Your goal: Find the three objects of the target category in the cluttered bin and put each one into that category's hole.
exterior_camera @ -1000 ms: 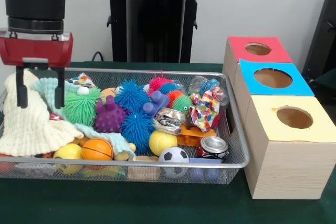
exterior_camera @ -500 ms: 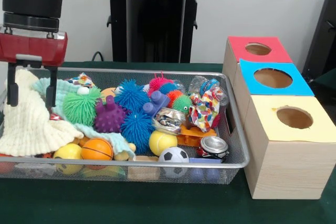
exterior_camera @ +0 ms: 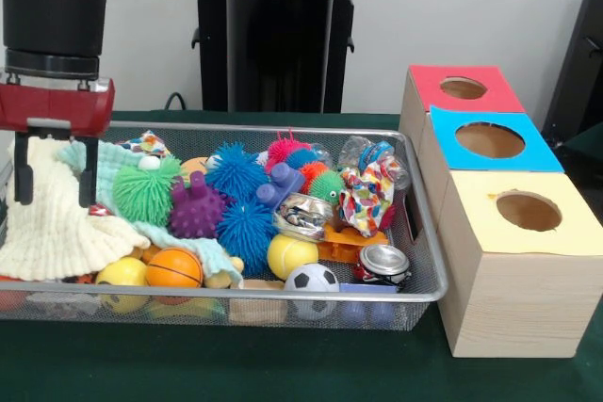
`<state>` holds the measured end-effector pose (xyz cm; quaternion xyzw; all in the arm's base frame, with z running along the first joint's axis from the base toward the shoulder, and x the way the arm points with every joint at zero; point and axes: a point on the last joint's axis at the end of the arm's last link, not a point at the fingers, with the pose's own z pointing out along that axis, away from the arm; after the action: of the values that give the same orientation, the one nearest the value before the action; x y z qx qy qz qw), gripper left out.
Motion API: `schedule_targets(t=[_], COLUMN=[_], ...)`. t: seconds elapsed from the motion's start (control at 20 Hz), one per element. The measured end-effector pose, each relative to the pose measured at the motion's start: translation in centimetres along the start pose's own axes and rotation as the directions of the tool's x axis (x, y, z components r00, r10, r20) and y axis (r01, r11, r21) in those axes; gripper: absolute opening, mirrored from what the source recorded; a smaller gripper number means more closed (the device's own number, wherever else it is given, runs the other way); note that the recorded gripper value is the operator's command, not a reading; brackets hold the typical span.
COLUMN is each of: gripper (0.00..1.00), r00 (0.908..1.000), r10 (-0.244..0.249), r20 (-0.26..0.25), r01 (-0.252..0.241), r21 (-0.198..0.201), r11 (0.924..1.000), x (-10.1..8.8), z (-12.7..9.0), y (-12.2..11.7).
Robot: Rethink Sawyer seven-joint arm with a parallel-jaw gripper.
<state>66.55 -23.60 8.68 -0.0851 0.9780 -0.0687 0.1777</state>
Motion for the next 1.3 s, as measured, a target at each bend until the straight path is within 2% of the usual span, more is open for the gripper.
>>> schedule_targets(t=[0.3, 0.85, 1.1, 1.3], gripper=[1.00, 1.00, 1.00, 1.00], r00=[0.9995, 0.9984, 0.9970, 0.9942], r10=[0.030, 0.052, 0.066, 0.091], r20=[-0.005, -0.022, -0.039, -0.057], r01=[-0.030, -0.053, -0.069, -0.097], r21=[-0.024, -0.057, -0.083, -0.112], r11=[0.9993, 0.9969, 0.9941, 0.9889], x=[2.6, 4.9, 6.0, 7.4], z=[1.6, 3.7, 5.0, 6.7], y=[-0.2, 0.3, 1.0, 1.6])
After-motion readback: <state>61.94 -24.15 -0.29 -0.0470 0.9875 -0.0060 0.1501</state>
